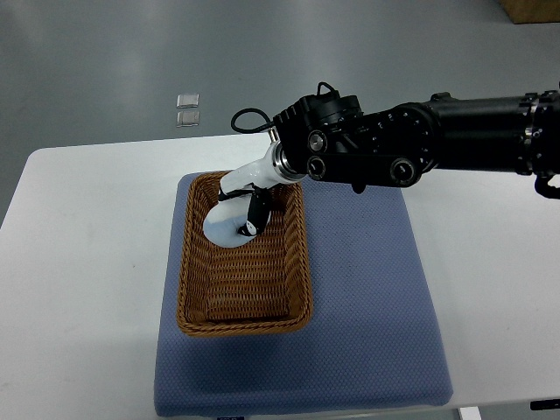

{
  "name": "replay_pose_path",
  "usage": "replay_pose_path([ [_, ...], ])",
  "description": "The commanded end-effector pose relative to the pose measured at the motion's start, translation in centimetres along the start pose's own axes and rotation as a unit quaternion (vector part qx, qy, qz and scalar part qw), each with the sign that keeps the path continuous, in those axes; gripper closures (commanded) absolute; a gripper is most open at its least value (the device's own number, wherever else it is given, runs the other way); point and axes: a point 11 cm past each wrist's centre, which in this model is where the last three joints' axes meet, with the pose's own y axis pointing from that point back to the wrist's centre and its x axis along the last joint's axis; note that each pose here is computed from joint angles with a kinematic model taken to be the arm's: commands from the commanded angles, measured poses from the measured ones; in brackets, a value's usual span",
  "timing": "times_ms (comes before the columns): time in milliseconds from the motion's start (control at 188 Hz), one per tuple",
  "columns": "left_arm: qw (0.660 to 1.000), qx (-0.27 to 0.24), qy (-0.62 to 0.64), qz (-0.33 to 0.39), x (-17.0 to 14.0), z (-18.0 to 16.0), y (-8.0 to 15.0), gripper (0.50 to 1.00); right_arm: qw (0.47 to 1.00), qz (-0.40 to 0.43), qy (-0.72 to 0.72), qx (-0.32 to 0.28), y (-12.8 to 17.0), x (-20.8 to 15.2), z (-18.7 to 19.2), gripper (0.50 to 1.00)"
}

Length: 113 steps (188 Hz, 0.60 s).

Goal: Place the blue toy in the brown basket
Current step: 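Lift the toy with the right hand and carry it over the basket, then lower the toy into the basket and open the right hand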

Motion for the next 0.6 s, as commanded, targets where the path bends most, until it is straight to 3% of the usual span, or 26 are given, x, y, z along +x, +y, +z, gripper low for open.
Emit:
replay_pose_path([
  [0, 1.000, 0.000, 0.000, 0.000, 0.0, 0.0, 0.0, 0.500, 1.000, -0.001, -0.022, -0.010, -0.9, -0.9, 1.7, 1.000],
  [186, 1.000, 0.000, 0.000, 0.001, 0.1, 0.0, 0.0, 0.500, 0.999, 0.005, -0.036, -0.031, -1.9, -1.7, 4.0, 1.000],
  [393, 1.000, 0.000, -0.001, 0.001, 0.1, 0.1, 0.0, 0.500, 0.999, 0.011, -0.037, -0.031, -1.8, -1.5, 4.1, 1.000],
  [404, 1.000, 0.000, -0.001, 0.001, 0.1, 0.1, 0.0, 0.500, 0.999, 0.011, -0.037, -0.031, -1.8, -1.5, 4.1, 0.971],
  [409, 1.000, 0.000, -0.001, 0.001, 0.1, 0.1, 0.0, 0.500, 0.999, 0.011, -0.037, -0.031, -1.8, -1.5, 4.1, 0.922],
  [415, 1.000, 0.000, -0.001, 0.001, 0.1, 0.1, 0.0, 0.500, 0.999, 0.011, -0.037, -0.031, -1.8, -1.5, 4.1, 0.922],
  [420, 1.000, 0.000, -0.001, 0.001, 0.1, 0.1, 0.0, 0.500, 0.999, 0.011, -0.038, -0.030, -1.8, -1.5, 4.0, 0.881],
  [452, 1.000, 0.000, -0.001, 0.001, 0.1, 0.1, 0.0, 0.500, 0.999, 0.011, -0.040, -0.029, -1.8, -1.5, 4.0, 0.806],
  [595, 1.000, 0.000, -0.001, 0.001, 0.1, 0.1, 0.0, 0.500, 0.999, 0.011, -0.042, -0.028, -1.8, -1.5, 4.0, 0.752],
])
